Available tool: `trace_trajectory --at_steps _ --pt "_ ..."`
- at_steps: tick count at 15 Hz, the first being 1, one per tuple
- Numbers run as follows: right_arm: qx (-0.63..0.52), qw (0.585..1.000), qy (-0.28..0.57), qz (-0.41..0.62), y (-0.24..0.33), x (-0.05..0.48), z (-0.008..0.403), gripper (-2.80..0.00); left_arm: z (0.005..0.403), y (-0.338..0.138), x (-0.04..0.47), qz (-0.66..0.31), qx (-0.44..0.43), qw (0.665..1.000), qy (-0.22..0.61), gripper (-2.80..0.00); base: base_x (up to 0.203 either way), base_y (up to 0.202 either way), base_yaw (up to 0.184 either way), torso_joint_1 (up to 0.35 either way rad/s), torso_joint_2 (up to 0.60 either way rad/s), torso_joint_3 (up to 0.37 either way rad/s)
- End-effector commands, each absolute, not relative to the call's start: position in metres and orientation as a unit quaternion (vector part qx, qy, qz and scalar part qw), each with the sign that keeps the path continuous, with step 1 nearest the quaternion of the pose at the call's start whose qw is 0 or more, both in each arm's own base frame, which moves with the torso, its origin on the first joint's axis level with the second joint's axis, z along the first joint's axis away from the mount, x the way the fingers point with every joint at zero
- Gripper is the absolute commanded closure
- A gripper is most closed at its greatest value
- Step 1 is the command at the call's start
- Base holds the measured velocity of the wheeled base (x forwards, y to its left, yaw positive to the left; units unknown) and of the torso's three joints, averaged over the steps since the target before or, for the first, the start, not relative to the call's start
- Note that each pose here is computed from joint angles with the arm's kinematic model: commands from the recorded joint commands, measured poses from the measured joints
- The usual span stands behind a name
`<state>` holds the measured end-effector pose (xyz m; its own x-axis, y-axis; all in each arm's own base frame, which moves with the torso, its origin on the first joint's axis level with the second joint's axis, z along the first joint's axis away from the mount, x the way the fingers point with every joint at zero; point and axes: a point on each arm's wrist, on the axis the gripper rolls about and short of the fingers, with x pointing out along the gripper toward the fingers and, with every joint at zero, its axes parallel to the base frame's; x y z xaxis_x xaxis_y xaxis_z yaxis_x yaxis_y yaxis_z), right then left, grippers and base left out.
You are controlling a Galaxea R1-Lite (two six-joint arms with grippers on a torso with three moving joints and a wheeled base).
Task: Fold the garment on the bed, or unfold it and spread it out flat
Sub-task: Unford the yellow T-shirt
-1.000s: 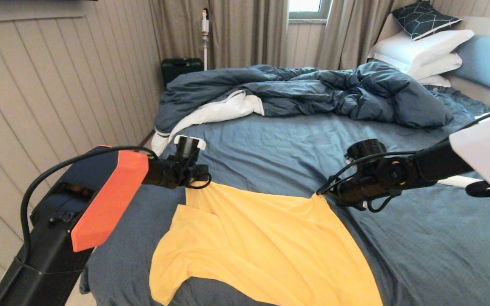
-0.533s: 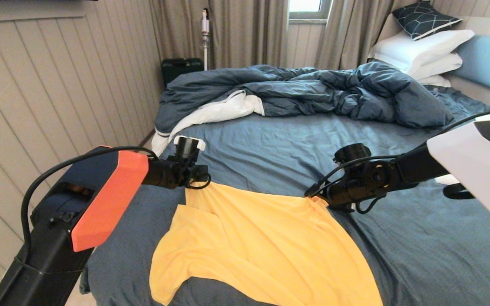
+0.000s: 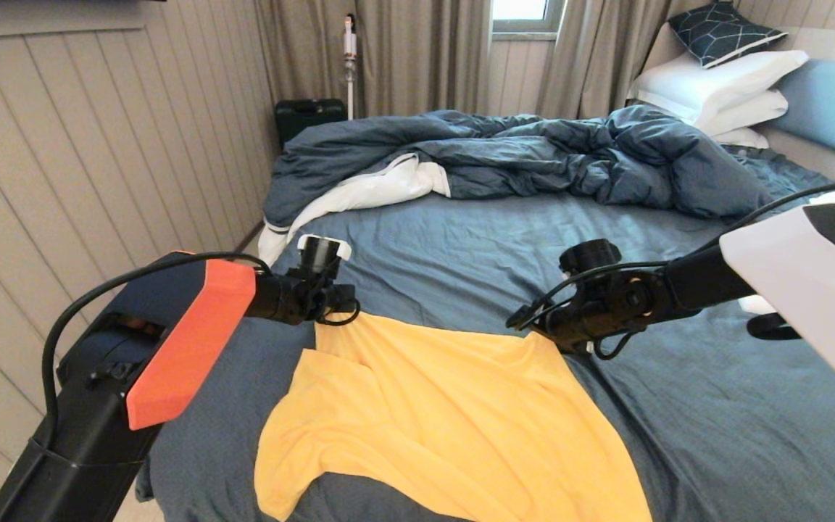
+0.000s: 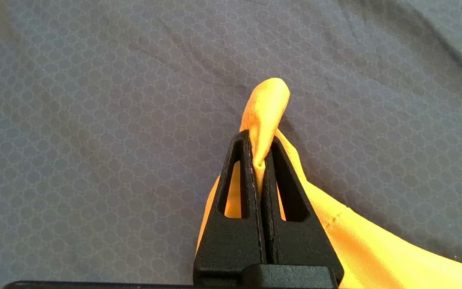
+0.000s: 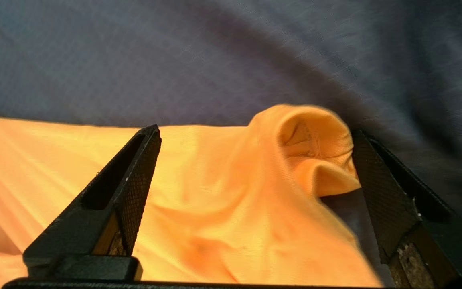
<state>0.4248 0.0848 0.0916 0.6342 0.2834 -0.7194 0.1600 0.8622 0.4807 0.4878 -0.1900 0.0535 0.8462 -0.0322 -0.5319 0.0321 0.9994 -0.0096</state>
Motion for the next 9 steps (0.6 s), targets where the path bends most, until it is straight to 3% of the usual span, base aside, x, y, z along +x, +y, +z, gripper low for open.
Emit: trace_trajectory --at_steps 1,9 --pt "0.259 0.864 0.429 0.039 0.0896 0.4259 0.0887 0.00 0.0519 -0.1899 0.4880 -0.015 0.000 0.961 0.278 0.00 0.000 0.000 0.000 0.000 0.00 0.000" --pt "0.257 0.865 0.429 0.033 0.0876 0.4301 0.0881 0.00 0.0513 -0.1908 0.4892 -0.016 -0.005 0.962 0.273 0.00 0.000 0.000 0.000 0.000 0.00 0.000"
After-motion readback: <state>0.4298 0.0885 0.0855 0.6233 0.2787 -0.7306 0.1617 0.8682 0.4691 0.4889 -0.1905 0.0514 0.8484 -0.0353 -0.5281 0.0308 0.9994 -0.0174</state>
